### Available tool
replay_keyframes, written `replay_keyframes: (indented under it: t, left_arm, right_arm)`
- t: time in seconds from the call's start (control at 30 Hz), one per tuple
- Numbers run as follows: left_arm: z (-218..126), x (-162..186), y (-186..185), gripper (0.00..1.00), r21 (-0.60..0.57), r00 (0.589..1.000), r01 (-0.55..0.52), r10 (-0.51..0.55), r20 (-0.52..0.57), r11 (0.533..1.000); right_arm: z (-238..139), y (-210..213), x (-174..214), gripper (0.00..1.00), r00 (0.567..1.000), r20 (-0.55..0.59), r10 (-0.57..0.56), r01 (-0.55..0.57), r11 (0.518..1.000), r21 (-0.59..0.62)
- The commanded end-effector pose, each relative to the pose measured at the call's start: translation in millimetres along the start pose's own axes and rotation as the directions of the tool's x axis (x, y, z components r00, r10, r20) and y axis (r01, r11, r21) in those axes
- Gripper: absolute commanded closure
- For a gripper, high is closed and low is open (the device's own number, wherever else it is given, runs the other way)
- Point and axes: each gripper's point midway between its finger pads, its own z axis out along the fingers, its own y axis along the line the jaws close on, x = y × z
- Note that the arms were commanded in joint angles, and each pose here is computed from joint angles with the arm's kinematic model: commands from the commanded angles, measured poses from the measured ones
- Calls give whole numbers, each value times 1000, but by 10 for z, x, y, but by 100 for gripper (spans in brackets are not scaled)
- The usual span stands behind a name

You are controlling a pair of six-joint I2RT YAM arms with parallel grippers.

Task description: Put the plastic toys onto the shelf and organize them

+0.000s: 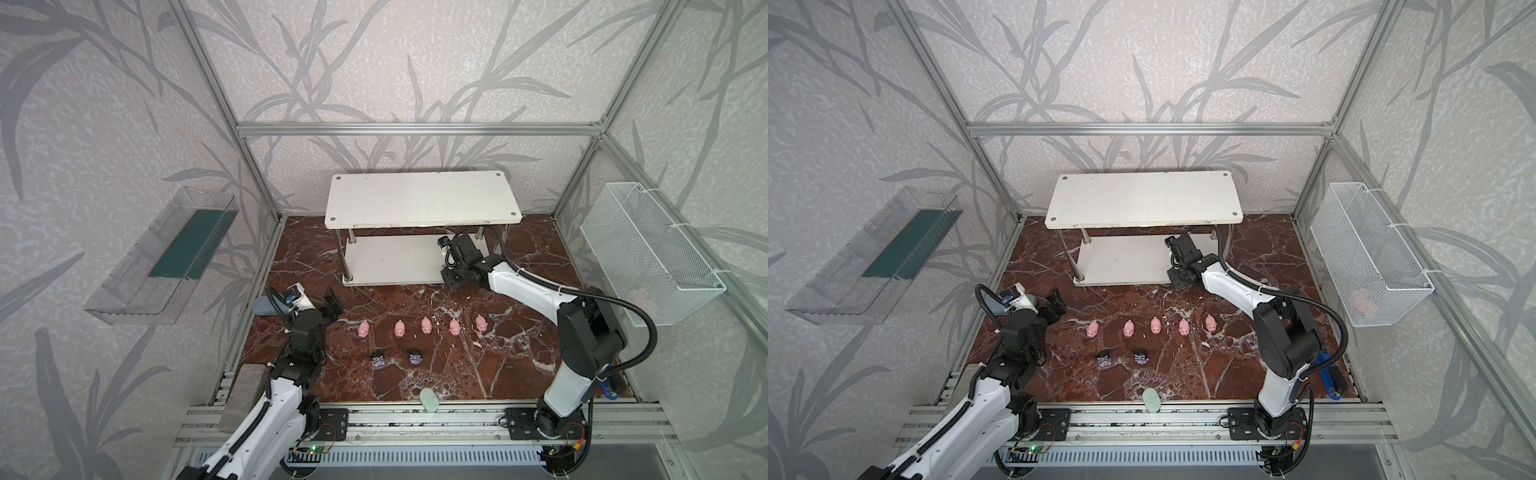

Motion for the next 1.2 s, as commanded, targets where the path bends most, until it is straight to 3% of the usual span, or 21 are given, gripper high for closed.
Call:
replay_keyframes:
  t: [0.0, 0.27, 0.47, 0.63, 0.93, 1.17]
  left_arm:
    - [-7, 2, 39, 11, -10, 1000, 18, -18, 10, 1000]
    - [-5, -5, 11, 11, 6, 1000, 23, -23, 14, 1000]
    - [1, -6, 18, 11, 4, 1000, 24, -24, 15, 1000]
    - [4, 0, 38, 11, -1, 1000, 25, -25, 17, 1000]
    - [3, -9, 23, 11, 7, 999, 33, -33, 15, 999]
    - [-3, 2, 20, 10, 13, 999, 40, -40, 10, 999]
  right_arm:
    - [-337, -80, -48, 74, 1000, -13, -14, 14, 1000, -7]
    - [-424, -205, -8, 73, 995, -94, -18, 16, 1000, -16]
    - [-273, -239, 88, 73, 977, -211, -39, 39, 999, -4]
    - [-182, -214, 82, 73, 977, -210, -38, 37, 999, -12]
    - [-363, -106, 133, 73, 998, -69, 3, -8, 997, -72]
    - [-579, -88, 478, 67, 991, 86, 105, -98, 991, -89]
